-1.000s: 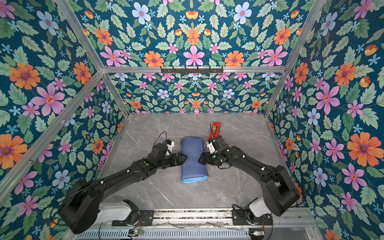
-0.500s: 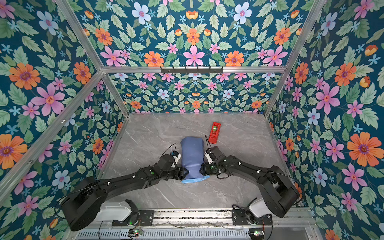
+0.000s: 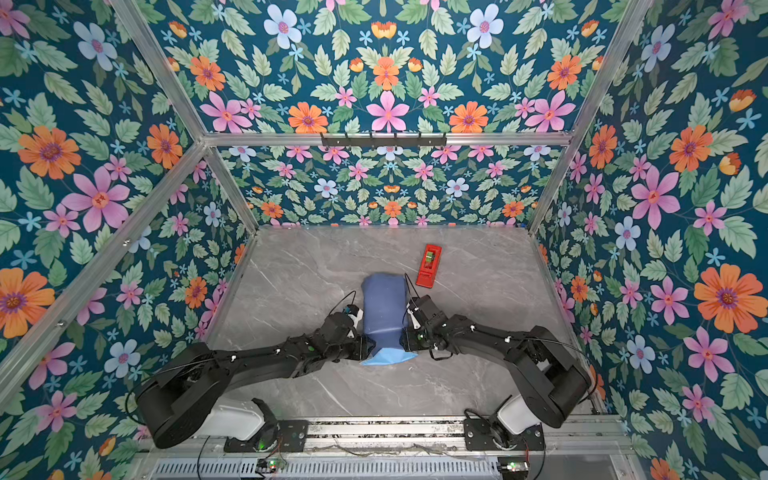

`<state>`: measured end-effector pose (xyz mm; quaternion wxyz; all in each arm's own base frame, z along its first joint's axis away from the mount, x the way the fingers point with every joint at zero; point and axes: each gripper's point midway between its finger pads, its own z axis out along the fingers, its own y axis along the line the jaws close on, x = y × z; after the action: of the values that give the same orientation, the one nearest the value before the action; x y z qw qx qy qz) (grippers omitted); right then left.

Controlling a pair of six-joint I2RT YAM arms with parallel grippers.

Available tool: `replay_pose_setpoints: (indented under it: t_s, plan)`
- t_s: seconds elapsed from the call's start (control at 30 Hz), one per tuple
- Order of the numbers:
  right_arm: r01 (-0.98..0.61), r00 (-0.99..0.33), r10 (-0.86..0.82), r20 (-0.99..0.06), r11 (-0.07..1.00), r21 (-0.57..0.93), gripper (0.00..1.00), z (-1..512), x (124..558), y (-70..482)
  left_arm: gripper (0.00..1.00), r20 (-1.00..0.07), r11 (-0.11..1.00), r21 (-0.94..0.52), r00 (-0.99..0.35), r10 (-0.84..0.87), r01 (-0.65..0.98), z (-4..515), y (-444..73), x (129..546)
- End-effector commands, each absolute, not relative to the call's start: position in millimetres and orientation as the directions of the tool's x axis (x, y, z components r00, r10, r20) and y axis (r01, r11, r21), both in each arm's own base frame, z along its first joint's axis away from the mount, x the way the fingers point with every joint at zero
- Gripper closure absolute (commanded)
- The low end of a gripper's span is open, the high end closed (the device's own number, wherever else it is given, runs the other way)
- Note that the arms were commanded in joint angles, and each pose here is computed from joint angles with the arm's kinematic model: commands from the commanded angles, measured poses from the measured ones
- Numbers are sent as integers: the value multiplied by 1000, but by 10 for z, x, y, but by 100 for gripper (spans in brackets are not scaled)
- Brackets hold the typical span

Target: Wrap the gift box in paper

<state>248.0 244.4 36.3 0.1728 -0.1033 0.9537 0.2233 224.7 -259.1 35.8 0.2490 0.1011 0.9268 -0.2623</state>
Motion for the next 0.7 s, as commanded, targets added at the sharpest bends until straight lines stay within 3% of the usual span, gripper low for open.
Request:
replay_pose_setpoints:
  t_s: [0.0, 0.37, 0.67]
  plan:
    - [-270, -906, -106, -410, 890, 367, 49, 342, 2556, 2437, 49, -531, 842, -436, -847, 44, 317, 370, -2628, 2302]
    - [-250, -898, -81, -433, 904, 348, 56, 305, 2585, 2403, 38, -553, 867, -396, -832, 40, 304, 396, -2503, 2285]
    - [-239, -898, -69, -434, 906, 350, 59, 270, 2602, 2415, 59, -551, 884, -350, -831, 72, 308, 304, -2545, 2337]
